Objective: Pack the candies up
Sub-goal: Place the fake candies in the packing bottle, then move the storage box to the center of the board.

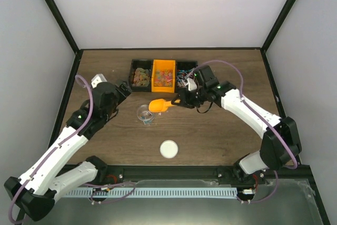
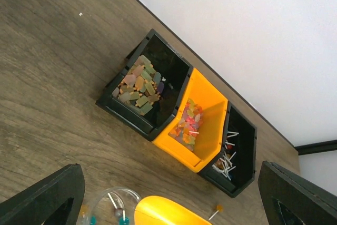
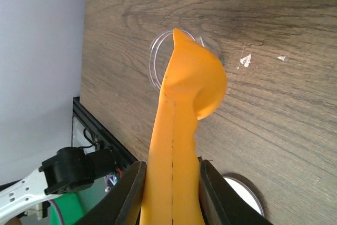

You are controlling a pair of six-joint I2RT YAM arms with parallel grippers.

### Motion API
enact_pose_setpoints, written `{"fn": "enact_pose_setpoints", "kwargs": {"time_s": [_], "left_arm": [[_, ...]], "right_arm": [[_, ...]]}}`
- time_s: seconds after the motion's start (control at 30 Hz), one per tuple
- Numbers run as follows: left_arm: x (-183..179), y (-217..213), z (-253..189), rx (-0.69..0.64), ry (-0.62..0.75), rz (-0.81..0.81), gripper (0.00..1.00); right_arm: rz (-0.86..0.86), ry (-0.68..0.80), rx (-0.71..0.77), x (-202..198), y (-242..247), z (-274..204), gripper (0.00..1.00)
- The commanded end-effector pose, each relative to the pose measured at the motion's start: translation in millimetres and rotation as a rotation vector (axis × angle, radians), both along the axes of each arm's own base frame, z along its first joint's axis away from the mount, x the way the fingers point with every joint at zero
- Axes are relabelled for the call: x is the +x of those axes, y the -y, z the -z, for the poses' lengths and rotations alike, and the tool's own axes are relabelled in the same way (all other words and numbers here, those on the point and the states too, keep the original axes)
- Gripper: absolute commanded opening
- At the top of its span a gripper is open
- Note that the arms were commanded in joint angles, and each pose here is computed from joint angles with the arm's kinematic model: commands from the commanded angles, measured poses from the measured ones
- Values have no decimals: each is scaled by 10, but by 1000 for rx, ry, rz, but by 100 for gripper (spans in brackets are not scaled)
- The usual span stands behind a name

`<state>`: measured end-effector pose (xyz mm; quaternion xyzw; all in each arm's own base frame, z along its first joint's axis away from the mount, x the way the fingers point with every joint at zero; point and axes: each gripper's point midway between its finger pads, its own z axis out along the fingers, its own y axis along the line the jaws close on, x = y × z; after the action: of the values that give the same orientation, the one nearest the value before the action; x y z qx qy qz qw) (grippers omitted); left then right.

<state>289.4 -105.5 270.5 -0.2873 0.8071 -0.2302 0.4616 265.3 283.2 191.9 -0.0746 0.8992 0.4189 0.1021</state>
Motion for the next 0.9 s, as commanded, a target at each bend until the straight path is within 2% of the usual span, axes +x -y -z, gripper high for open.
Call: {"fn": "enact_pose_setpoints", "kwargs": {"time_s": [0.0, 0.1, 0.17, 0.23, 0.37, 0.43, 0.5, 0.57, 0.7, 0.87], "left_arm": [[-26, -38, 44, 4, -6, -13, 92], [6, -33, -28, -6, 12, -17, 92], [71, -9, -135, -4, 30, -2, 87], [173, 13, -248, 12, 31, 14, 86], [496, 31, -503, 5, 29, 84, 87], [755, -55, -504, -14, -7, 127, 91], [1068, -226, -417, -23, -57, 158, 96], [1356, -330, -279, 33, -105, 182, 100], [1791, -557, 91, 82, -181, 137, 100], [2152, -644, 692, 95, -253, 102, 100]], "right_arm": [[9, 98, -32, 85, -16, -272, 1], [12, 134, 7, 153, -11, -523, 1], [10, 158, 59, 188, -30, -728, 1], [12, 190, 86, 236, -37, -880, 1], [58, 234, 100, 441, 22, -1045, 1], [92, 271, 87, 601, 41, -1131, 1], [113, 302, 56, 769, 46, -1170, 1], [126, 323, 23, 923, 41, -1181, 1], [151, 351, -24, 1172, 8, -1140, 1], [183, 362, -47, 1336, -5, -998, 1]]}}
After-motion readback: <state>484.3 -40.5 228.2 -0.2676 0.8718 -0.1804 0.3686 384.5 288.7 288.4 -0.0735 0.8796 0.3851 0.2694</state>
